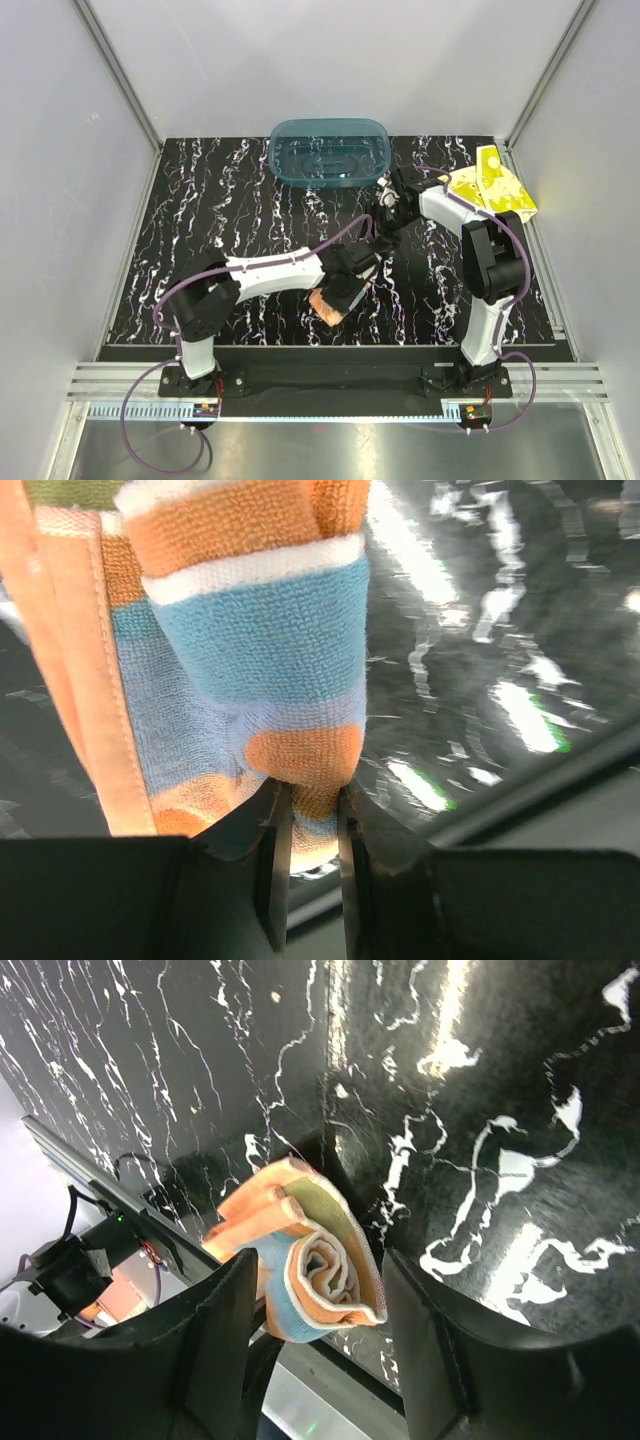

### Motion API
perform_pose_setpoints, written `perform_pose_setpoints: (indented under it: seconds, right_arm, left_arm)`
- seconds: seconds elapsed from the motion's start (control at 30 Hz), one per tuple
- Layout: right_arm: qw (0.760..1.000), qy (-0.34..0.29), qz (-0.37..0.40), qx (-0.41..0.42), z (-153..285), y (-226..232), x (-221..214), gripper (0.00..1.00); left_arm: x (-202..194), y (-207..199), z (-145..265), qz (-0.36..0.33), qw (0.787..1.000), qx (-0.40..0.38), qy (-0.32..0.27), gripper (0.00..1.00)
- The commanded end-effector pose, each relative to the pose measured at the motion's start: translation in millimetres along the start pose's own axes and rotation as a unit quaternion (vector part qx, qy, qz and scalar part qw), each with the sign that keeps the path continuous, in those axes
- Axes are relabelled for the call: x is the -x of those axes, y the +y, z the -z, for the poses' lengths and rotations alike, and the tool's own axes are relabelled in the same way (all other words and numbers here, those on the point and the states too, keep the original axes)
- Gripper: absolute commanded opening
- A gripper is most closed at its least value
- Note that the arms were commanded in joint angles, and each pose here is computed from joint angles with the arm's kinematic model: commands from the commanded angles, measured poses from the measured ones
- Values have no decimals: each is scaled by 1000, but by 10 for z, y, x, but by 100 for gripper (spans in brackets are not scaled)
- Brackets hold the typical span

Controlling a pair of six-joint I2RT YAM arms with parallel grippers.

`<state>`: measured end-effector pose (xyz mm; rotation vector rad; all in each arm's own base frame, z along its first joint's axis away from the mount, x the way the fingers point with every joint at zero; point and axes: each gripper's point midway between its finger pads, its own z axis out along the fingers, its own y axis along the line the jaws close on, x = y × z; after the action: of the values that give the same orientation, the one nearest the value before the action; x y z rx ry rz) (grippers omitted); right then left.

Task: Roll the towels
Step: Roll the towel

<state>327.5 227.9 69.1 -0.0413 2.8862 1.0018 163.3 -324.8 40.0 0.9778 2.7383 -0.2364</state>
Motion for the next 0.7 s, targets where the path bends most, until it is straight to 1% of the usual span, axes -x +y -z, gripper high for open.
perform_pose_setpoints:
  seconds: [0.0,0.03,0.07,0.13,0.2,0.23,0.27,0.33,0.37,0.4,0.47,0.53,0.6,0.67]
  right_arm:
    - [1000,-22,16,3,248,109,58,60]
    - [1000,-25,17,2,276,119,42,60]
    - [1000,-26,17,2,287,120,29,61]
    - [1000,-23,13,11,315,147,-45,60]
    - [999,-17,12,30,325,195,-131,61]
    - [998,-17,17,52,380,288,-183,61]
    - [997,-26,22,63,400,324,-178,61]
    - [996,-20,22,87,446,384,-318,61]
    - [995,-25,27,97,450,410,-327,62]
    - [995,-17,20,99,413,362,-427,63]
    - [993,-19,29,111,409,385,-499,63]
    - [994,-7,21,108,304,312,-634,63]
    - [995,7,9,104,187,245,-758,63]
    - [995,19,22,100,46,278,-864,63]
  left_arm:
    - [-66,-336,107,46,989,-139,31,1]
    - [-36,-275,113,64,986,-150,33,1]
    - [-11,-306,155,74,981,-175,32,1]
    - [16,-177,126,100,977,-187,31,1]
    - [53,-89,126,123,970,-207,28,2]
    - [45,-56,99,130,968,-215,28,2]
    - [41,-53,102,137,963,-229,32,2]
    - [56,51,30,155,957,-240,37,2]
    - [25,43,16,161,952,-258,47,3]
    - [23,122,-33,176,947,-265,52,3]
    - [-3,143,-66,184,937,-289,65,4]
    - [-60,243,-133,196,935,-285,81,6]
    - [-61,315,-174,198,934,-286,84,6]
    - [-108,350,-233,205,931,-287,99,7]
